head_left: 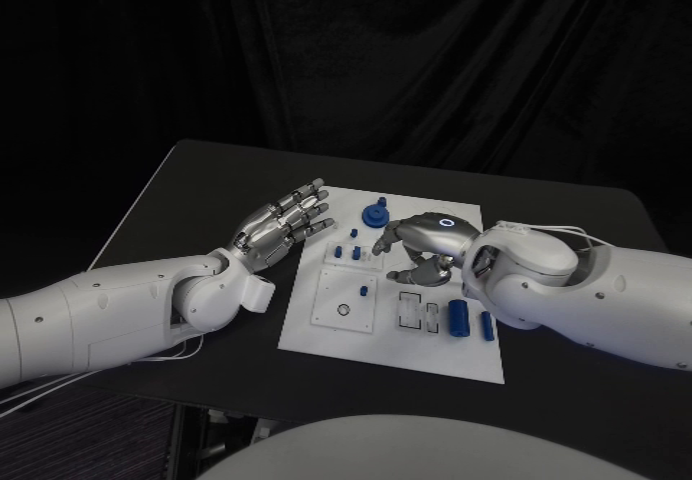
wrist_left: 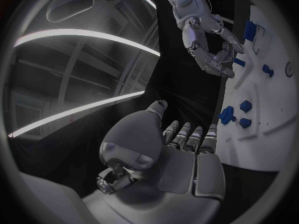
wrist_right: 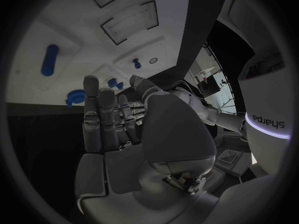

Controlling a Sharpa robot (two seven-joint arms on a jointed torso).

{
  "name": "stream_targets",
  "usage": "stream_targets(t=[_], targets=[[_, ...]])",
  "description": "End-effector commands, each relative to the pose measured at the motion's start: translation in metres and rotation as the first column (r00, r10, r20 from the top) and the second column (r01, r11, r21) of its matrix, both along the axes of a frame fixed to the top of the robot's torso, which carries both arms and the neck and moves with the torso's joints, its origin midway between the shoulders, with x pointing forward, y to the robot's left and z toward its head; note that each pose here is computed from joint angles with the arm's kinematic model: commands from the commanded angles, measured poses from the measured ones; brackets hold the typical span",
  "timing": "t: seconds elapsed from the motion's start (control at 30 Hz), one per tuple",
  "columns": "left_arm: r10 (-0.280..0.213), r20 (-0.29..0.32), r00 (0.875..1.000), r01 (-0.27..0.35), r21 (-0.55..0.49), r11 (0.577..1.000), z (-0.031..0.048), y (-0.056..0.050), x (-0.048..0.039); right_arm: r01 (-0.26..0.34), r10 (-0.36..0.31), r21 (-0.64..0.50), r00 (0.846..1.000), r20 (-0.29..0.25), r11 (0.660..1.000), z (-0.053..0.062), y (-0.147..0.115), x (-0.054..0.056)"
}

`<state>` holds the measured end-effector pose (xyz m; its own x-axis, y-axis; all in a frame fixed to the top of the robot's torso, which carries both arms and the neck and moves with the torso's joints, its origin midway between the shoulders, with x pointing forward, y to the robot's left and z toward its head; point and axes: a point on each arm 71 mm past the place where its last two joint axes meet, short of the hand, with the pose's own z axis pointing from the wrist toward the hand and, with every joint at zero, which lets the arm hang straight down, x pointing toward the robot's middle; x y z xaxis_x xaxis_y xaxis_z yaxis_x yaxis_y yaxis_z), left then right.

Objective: Assemble the parts on the task board

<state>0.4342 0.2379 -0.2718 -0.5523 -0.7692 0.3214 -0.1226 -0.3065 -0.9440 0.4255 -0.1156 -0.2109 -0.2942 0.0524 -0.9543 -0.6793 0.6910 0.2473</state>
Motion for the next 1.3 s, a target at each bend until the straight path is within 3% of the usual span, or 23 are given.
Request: stream_targets(t=[0.03,0.23,0.5,0.93,1.3], targets=[[0.011,0.050,0.999,-0.009,-0.038,0.999,0.0042,0.000,-0.0008,0.086,-0.086,-0.002,0.995,-0.053,0.996,0.005,-0.015,0.003],[0.014,0.050,0.999,-0.013,-0.035,0.999,0.0039,0.001,-0.0003,0.147,-0.148,-0.021,0.989,-0.029,0.989,0.010,-0.043,0.007],[0.004,0.047,0.999,-0.003,-0.041,0.999,0.0034,-0.001,-0.0004,0.214,-0.218,-0.076,0.975,-0.049,0.974,-0.003,-0.070,0.008],[0.001,0.046,0.999,0.001,-0.043,0.999,0.0023,-0.002,-0.0003,0.241,-0.245,-0.088,0.969,-0.028,0.966,-0.022,-0.084,0.009],[0.001,0.041,0.999,0.001,-0.042,0.999,0.0007,-0.001,-0.0008,0.233,-0.233,-0.052,0.973,0.003,0.971,-0.027,-0.083,0.013]])
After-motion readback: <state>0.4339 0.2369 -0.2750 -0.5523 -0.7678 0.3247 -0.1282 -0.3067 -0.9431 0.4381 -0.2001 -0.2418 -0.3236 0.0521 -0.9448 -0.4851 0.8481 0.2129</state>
